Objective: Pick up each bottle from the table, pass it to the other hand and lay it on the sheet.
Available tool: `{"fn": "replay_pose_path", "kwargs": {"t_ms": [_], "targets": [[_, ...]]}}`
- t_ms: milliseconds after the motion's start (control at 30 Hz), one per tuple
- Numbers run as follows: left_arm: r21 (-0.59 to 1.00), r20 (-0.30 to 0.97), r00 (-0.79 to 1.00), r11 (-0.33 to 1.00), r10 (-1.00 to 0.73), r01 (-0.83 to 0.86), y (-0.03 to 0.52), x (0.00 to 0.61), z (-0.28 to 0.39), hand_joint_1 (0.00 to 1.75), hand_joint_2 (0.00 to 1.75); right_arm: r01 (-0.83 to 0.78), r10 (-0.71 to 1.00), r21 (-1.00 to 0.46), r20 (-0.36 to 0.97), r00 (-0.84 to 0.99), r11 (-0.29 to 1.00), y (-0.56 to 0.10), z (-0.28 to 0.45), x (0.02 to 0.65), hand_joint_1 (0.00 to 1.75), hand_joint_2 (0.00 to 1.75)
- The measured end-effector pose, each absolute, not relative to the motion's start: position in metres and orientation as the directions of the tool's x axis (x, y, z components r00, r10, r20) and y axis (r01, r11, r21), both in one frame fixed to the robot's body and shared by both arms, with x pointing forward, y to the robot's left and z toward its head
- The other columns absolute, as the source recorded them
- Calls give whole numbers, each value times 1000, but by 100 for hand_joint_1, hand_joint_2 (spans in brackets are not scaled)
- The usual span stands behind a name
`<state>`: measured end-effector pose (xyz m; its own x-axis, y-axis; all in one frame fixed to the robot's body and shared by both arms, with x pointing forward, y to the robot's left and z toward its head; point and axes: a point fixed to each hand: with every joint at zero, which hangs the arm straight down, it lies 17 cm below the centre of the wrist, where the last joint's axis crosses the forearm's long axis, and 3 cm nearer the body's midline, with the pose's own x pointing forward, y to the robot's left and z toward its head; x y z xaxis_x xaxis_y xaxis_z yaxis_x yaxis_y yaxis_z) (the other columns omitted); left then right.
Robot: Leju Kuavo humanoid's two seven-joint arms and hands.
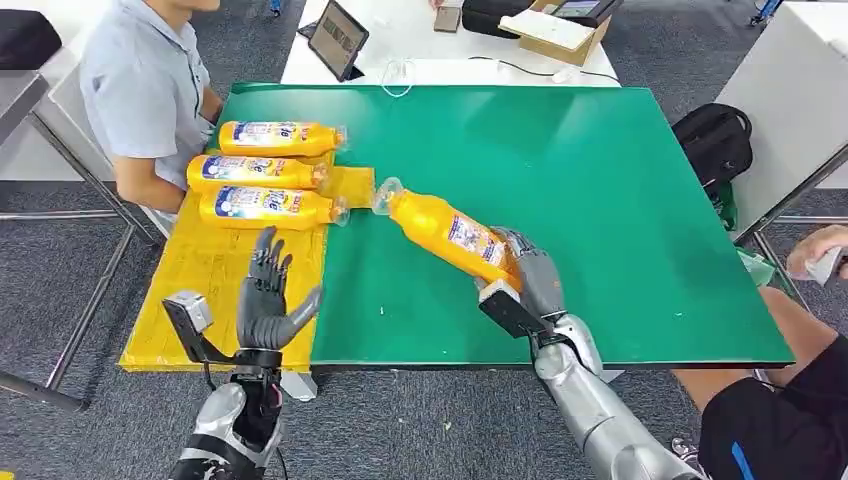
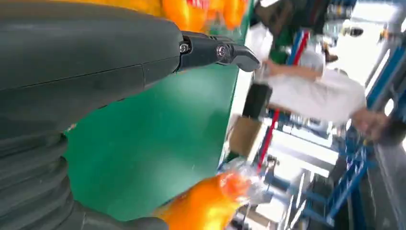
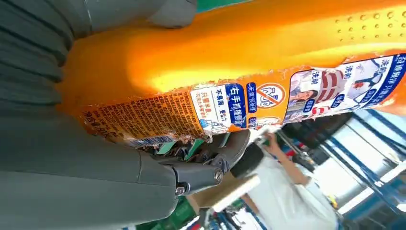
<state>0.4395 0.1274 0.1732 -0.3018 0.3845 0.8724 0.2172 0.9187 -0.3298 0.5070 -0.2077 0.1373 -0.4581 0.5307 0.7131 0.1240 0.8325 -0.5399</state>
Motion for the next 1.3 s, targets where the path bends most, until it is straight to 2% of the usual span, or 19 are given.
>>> {"fn": "replay_pose_path", "kwargs": {"t_ms": [267, 533, 967, 1300], "targets": [[-164, 883, -341, 892, 323, 422, 62, 408, 183, 0, 175, 81, 437, -476, 710, -552, 876, -173, 169, 495, 175, 175], [-239, 856, -262, 792, 445, 563, 15, 395, 201, 0, 175, 5, 322, -402, 724, -610, 915, -122, 192, 482, 175, 175], [-406, 815, -118, 704, 568, 583, -3, 409, 208, 0, 175, -54, 172, -268, 748, -641, 962, -78, 220, 462, 175, 175], [-360, 827, -191, 760, 528, 541, -1, 419, 214, 0, 175, -106, 128, -258, 745, -655, 960, -54, 223, 450, 175, 175]]}}
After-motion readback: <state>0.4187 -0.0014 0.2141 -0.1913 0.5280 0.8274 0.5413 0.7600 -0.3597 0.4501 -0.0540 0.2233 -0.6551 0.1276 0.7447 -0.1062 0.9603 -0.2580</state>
